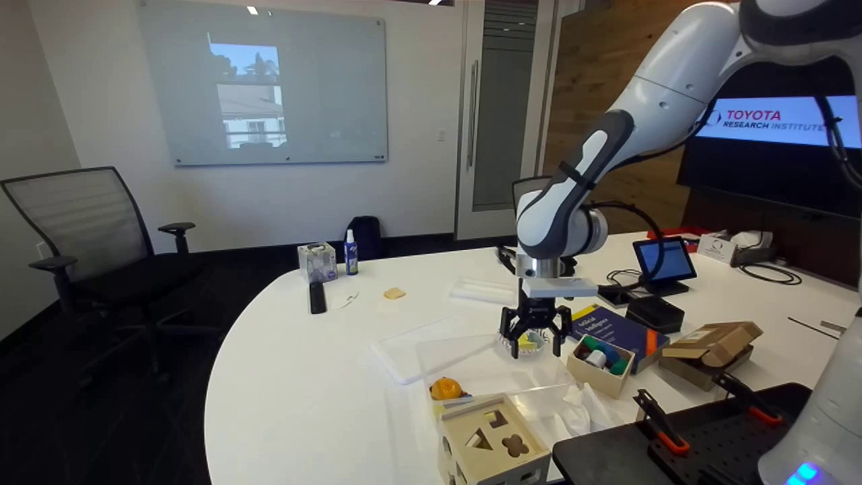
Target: Shift two objects from the storage bin to the paper plate
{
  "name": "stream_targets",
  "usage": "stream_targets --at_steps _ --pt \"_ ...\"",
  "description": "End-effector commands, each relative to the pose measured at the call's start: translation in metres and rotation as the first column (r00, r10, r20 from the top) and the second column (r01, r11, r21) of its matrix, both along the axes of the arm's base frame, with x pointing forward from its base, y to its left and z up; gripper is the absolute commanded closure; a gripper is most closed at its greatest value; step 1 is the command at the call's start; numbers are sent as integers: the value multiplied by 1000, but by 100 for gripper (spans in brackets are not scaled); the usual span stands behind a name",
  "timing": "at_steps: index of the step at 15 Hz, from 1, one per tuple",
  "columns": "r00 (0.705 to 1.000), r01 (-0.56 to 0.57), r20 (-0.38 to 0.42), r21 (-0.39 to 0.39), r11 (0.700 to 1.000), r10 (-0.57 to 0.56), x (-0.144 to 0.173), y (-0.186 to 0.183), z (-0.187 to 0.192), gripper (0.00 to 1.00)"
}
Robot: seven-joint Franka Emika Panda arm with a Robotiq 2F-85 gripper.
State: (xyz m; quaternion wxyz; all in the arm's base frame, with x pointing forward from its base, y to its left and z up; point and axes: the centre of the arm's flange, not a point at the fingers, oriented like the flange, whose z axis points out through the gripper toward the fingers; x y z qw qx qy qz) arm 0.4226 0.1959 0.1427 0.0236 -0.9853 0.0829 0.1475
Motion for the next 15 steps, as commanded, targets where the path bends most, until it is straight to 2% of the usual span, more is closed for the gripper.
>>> stream_targets --at_steps 1,5,10,15 --pt "1000 -5 5 25 1000 5 23 19 -38 0" --pt "999 -45 -14 8 999 46 32 43 -80 0" --pt "994 -107 -33 -1 994 107 27 75 -122 0" --pt "993 -113 -34 -7 994 112 31 82 -147 0"
